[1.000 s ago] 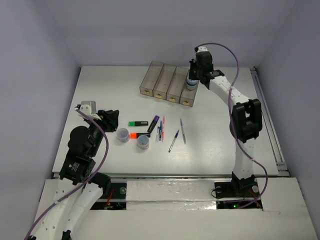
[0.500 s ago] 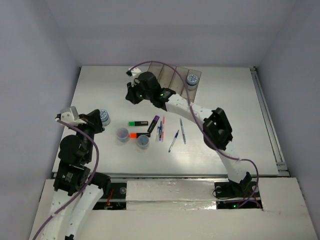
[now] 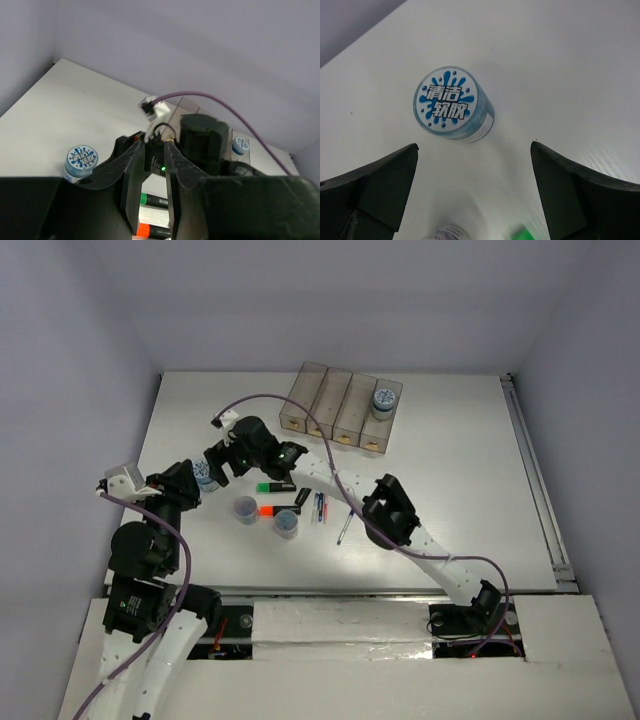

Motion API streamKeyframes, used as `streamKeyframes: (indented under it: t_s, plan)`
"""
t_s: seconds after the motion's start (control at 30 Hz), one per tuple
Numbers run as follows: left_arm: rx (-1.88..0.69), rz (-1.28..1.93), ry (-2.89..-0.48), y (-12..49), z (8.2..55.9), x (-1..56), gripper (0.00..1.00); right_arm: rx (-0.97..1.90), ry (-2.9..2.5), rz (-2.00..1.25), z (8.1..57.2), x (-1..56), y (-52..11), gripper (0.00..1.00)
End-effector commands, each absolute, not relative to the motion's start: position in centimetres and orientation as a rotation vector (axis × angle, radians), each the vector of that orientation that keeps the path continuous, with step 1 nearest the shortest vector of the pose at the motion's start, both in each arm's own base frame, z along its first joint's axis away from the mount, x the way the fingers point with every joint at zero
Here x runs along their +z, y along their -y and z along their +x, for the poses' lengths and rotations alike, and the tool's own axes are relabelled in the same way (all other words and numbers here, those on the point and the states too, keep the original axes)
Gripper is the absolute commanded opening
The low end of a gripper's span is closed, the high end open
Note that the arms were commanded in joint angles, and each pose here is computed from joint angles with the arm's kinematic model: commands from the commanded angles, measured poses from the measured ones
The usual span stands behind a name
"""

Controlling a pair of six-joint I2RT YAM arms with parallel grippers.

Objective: Sort the stationery into containers
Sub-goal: Pick up the stationery from the center of the board.

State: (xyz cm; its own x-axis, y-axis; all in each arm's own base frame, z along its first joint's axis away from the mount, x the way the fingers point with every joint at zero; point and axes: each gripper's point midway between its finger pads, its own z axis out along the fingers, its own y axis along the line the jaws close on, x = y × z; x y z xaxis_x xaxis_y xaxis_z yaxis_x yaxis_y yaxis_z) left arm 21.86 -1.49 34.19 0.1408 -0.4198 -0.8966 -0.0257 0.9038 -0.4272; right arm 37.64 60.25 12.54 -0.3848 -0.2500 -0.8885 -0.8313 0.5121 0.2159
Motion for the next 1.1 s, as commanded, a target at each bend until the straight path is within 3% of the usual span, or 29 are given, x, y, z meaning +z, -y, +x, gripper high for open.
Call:
streamKeyframes:
  t_s: [0.0,0.43,1.07]
  plan:
    - [-0.328,-0.39,-1.331,1.2,21.0,36.6,0.2,0.863,-1.82,-0.876,37.4,13.8,-62.1,1.0]
    - [-0.375,-0.371,-1.315,1.8,20.4,37.0,0.21,0.804,-1.834,-0.753,38.4,8.9,-64.0,1.0]
    - [-0.421,-0.319,-1.333,3.1,20.6,36.7,0.21,0.893,-1.638,-0.647,39.5,10.7,-66.4,0.98]
